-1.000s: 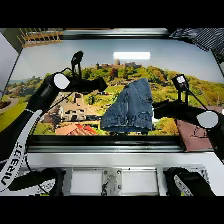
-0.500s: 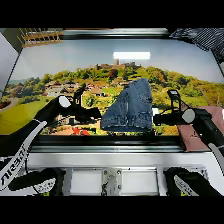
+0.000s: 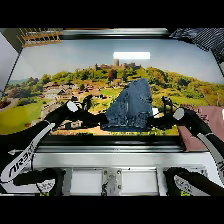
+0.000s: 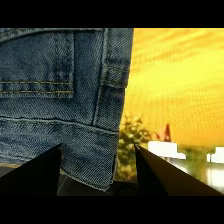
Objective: Fold the clothes and pants, and hang the long-sleeved shirts on hangers.
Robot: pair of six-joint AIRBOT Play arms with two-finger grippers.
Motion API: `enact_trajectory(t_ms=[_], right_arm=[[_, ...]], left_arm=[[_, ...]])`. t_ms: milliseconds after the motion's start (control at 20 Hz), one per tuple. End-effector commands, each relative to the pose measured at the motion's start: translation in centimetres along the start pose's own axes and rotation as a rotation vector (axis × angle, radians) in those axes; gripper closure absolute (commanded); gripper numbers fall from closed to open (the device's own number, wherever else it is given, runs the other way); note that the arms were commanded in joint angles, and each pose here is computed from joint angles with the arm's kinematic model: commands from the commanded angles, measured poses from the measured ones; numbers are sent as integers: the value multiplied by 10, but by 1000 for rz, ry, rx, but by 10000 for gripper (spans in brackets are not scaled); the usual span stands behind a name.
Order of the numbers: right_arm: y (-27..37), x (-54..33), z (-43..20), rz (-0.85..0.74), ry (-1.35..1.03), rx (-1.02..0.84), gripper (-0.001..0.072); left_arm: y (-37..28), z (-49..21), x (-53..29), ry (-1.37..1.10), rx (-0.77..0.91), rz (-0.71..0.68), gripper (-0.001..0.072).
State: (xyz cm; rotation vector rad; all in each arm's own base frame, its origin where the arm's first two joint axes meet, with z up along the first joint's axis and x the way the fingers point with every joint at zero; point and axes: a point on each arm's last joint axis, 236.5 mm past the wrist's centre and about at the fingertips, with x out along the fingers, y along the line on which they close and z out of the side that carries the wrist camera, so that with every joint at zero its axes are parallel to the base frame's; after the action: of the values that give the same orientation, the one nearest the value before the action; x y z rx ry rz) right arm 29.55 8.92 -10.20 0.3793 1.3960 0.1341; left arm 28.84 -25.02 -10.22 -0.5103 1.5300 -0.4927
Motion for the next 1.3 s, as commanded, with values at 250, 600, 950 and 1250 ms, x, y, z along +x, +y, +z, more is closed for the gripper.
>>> enact_trajectory(t_ms=[250,600,950,1250], right_arm=[[22,25,-11,94,66,-1,676],[57,-126,68,-22,-193,-373,668],[157,-450,60,81,-1013,-559,669],[155,-480,16,147,-1068,-490,669]], left_arm=[[-17,-9,9,50,-23,-94,677],[-118,50,-132,-187,229,-264,673],[-274,-44,-360,-643,688,-441,672],[-266,-100,-370,-642,598,-365,672]])
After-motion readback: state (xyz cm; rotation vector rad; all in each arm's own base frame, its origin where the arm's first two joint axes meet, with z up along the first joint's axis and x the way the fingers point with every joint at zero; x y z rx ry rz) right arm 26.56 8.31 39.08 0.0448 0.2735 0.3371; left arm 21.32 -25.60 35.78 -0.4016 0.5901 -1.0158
